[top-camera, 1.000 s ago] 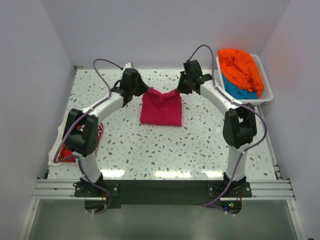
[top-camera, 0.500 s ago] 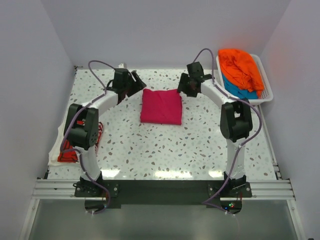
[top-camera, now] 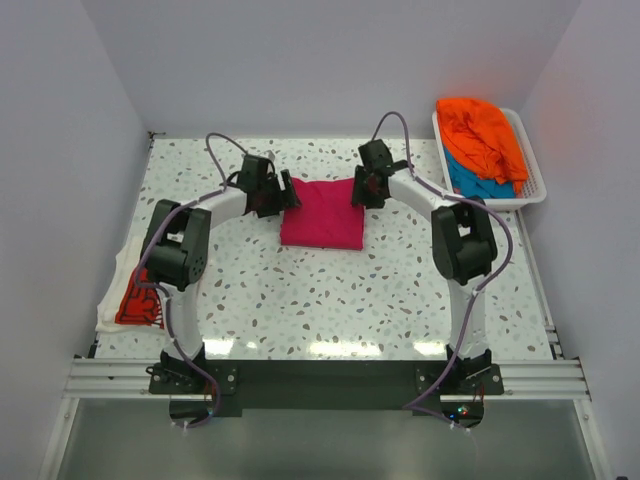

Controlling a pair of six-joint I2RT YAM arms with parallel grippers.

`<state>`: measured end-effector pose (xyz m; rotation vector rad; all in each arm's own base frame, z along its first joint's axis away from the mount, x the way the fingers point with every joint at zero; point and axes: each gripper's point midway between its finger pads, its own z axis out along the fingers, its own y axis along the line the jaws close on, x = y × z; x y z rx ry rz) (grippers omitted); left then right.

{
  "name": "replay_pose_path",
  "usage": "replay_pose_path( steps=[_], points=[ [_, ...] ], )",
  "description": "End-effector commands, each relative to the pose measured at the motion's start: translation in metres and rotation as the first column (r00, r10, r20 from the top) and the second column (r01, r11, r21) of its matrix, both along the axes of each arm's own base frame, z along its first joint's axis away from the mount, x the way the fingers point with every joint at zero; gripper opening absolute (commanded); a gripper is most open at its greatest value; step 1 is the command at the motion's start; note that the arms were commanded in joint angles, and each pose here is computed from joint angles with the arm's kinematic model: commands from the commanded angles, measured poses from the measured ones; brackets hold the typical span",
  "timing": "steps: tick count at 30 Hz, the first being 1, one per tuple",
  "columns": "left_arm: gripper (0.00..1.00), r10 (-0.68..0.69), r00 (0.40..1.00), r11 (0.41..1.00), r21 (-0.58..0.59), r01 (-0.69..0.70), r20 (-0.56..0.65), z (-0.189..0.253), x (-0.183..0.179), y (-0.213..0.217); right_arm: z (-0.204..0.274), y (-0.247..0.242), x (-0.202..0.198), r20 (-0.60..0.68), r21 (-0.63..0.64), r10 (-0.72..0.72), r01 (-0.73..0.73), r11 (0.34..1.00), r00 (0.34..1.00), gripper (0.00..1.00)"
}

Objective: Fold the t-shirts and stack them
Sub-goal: Fold the tshirt, then neatly place the folded tshirt to the corner

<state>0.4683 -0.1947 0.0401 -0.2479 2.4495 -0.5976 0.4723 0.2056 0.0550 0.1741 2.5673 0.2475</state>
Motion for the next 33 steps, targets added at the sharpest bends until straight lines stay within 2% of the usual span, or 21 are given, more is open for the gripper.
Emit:
replay_pose_path(
  steps=[1, 5, 6, 10, 17, 20, 23, 24, 26, 27, 29, 30, 32, 33],
  points=[
    [0.81, -0.069, 0.998, 0.997, 0.018, 0.069, -0.015, -0.004, -0.010, -0.001, -0.018, -0.013, -0.004, -0.031, -0.061, -0.002, 0.001, 0.998, 1.000, 0.42],
    [0.81, -0.084, 0.994, 0.996, 0.022, 0.086, -0.064, -0.019, -0.019, -0.002, -0.028, -0.018, -0.007, -0.054, -0.056, -0.011, 0.008, 0.998, 0.998, 0.28],
    [0.81, -0.086, 0.993, 0.996, 0.024, 0.088, -0.076, -0.023, -0.023, -0.002, -0.028, -0.019, -0.007, -0.055, -0.057, -0.012, 0.009, 0.998, 0.998, 0.21],
    [0.80, -0.084, 0.991, 0.996, 0.025, 0.087, -0.108, -0.034, -0.034, -0.002, -0.030, -0.027, -0.006, -0.062, -0.058, -0.035, 0.032, 0.998, 0.997, 0.12],
    [0.74, -0.109, 0.978, 0.991, 0.052, 0.120, -0.176, -0.063, -0.059, -0.017, -0.035, -0.035, -0.006, -0.080, -0.017, -0.054, 0.053, 0.998, 0.995, 0.09],
    [0.67, -0.094, 0.976, 0.992, 0.061, 0.108, -0.198, -0.073, -0.065, -0.017, -0.036, -0.034, -0.004, -0.081, -0.006, -0.050, 0.050, 0.999, 0.995, 0.08],
    [0.53, -0.087, 0.977, 0.994, 0.052, 0.099, -0.197, -0.073, -0.066, -0.022, -0.033, -0.032, -0.001, -0.077, 0.014, -0.047, 0.048, 0.999, 0.996, 0.09],
    [0.41, -0.086, 0.979, 0.994, 0.048, 0.096, -0.185, -0.070, -0.064, -0.024, -0.030, -0.030, 0.001, -0.072, 0.022, -0.043, 0.045, 0.999, 0.996, 0.09],
    [0.19, -0.075, 0.986, 0.997, 0.024, 0.079, -0.147, -0.054, -0.056, -0.032, -0.019, -0.026, 0.005, -0.056, 0.044, -0.031, 0.034, 0.998, 0.998, 0.15],
    [0.00, -0.048, 0.990, 0.999, 0.006, 0.049, -0.132, -0.043, -0.052, -0.034, -0.008, -0.024, 0.009, -0.033, 0.054, -0.032, 0.034, 0.998, 0.999, 0.25],
    [0.00, 0.011, 0.994, 1.000, 0.016, -0.009, -0.112, -0.030, -0.043, -0.030, 0.005, -0.022, 0.012, -0.011, 0.064, -0.031, 0.031, 0.997, 0.999, 0.40],
    [0.00, 0.044, 0.991, 0.999, 0.037, -0.040, -0.124, -0.026, -0.043, -0.024, 0.019, -0.021, 0.013, 0.016, 0.074, -0.029, 0.028, 0.997, 0.999, 0.53],
    [0.00, 0.132, 0.987, 0.991, 0.046, -0.128, -0.087, -0.006, -0.034, -0.011, 0.033, -0.021, 0.011, 0.039, 0.083, -0.028, 0.024, 0.996, 0.999, 0.63],
    [0.00, 0.221, 0.973, 0.975, 0.000, -0.221, -0.061, 0.021, -0.024, 0.009, 0.055, -0.014, 0.004, 0.085, 0.100, -0.013, 0.005, 0.995, 0.996, 0.81]
  ],
)
